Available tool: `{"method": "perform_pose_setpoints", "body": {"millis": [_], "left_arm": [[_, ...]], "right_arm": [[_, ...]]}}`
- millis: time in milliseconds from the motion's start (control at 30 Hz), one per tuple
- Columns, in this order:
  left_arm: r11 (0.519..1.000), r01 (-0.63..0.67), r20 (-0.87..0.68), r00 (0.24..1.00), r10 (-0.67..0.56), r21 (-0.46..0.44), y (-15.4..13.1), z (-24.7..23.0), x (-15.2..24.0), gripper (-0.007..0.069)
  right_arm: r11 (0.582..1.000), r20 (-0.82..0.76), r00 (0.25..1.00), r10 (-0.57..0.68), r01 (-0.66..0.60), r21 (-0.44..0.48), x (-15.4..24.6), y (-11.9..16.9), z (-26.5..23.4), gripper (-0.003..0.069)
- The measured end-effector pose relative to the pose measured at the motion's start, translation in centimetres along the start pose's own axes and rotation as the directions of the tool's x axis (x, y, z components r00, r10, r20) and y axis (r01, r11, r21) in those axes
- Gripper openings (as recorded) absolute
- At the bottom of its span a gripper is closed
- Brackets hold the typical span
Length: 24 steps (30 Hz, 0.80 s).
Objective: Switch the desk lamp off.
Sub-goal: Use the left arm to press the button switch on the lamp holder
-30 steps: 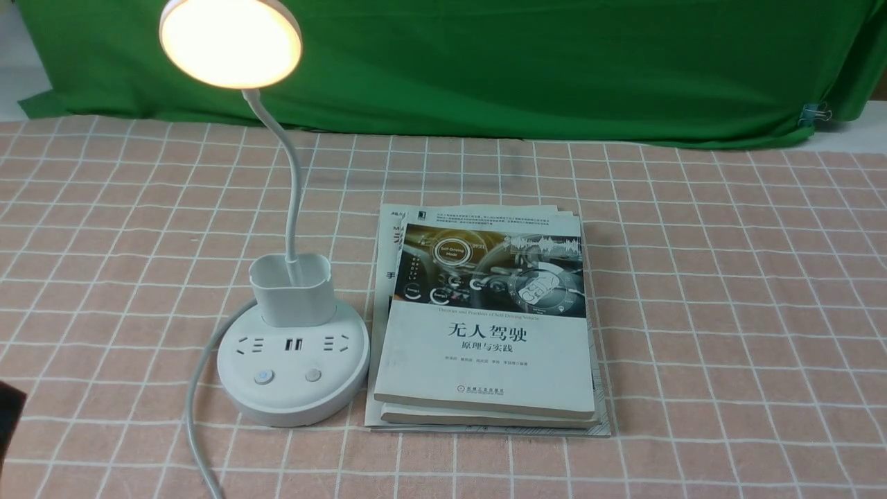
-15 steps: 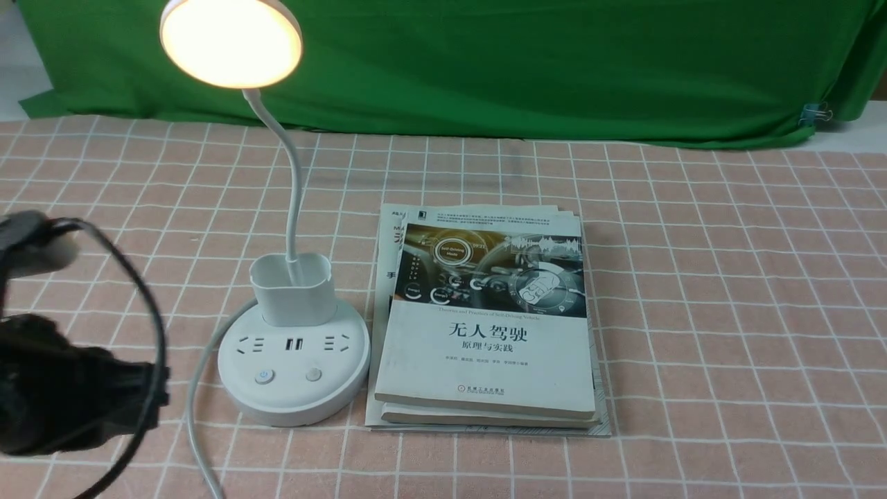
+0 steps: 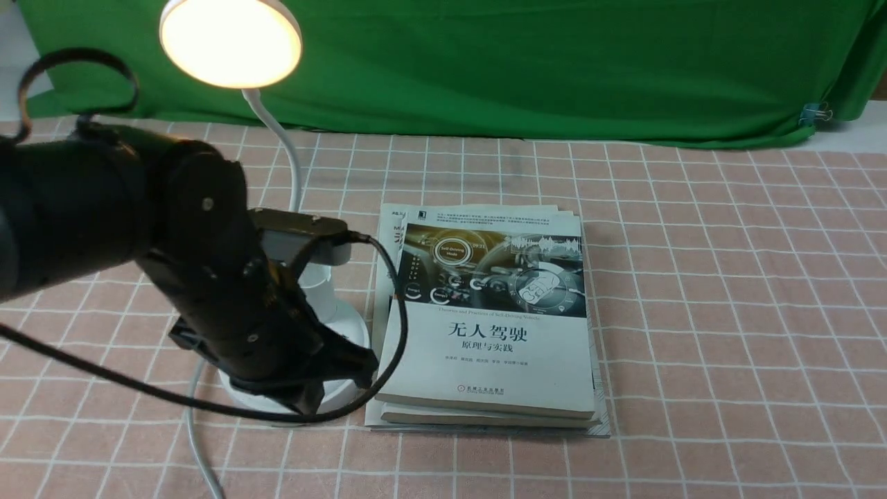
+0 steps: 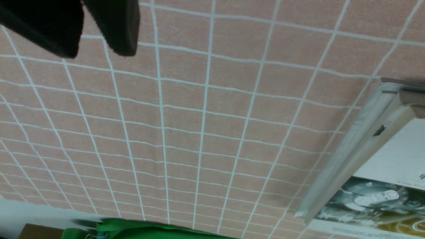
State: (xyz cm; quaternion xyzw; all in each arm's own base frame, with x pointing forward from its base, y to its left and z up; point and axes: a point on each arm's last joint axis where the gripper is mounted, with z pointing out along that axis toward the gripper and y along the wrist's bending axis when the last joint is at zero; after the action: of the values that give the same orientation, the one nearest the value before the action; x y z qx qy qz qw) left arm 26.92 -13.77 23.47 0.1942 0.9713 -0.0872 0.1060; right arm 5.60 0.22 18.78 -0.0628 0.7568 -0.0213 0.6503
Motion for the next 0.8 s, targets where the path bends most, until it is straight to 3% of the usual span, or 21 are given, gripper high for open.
{"method": "perform_pose_setpoints", "body": {"millis": [300, 800], "left_arm": [[0.999, -0.018, -0.025, 1.0, 0.017, -0.044, 0.8, 2.2, -3.7, 0.0], [0.995, -0.011, -0.084, 0.996, 0.002, -0.102, 2.6, 4.8, -4.4, 0.0]], "right_arm": [[1.0, 0.0, 1.0, 0.0, 0.0, 0.0, 0.0, 0.0, 0.0, 0.024], [1.0, 0.0, 1.0, 0.0, 0.0, 0.0, 0.0, 0.0, 0.0, 0.024]]}}
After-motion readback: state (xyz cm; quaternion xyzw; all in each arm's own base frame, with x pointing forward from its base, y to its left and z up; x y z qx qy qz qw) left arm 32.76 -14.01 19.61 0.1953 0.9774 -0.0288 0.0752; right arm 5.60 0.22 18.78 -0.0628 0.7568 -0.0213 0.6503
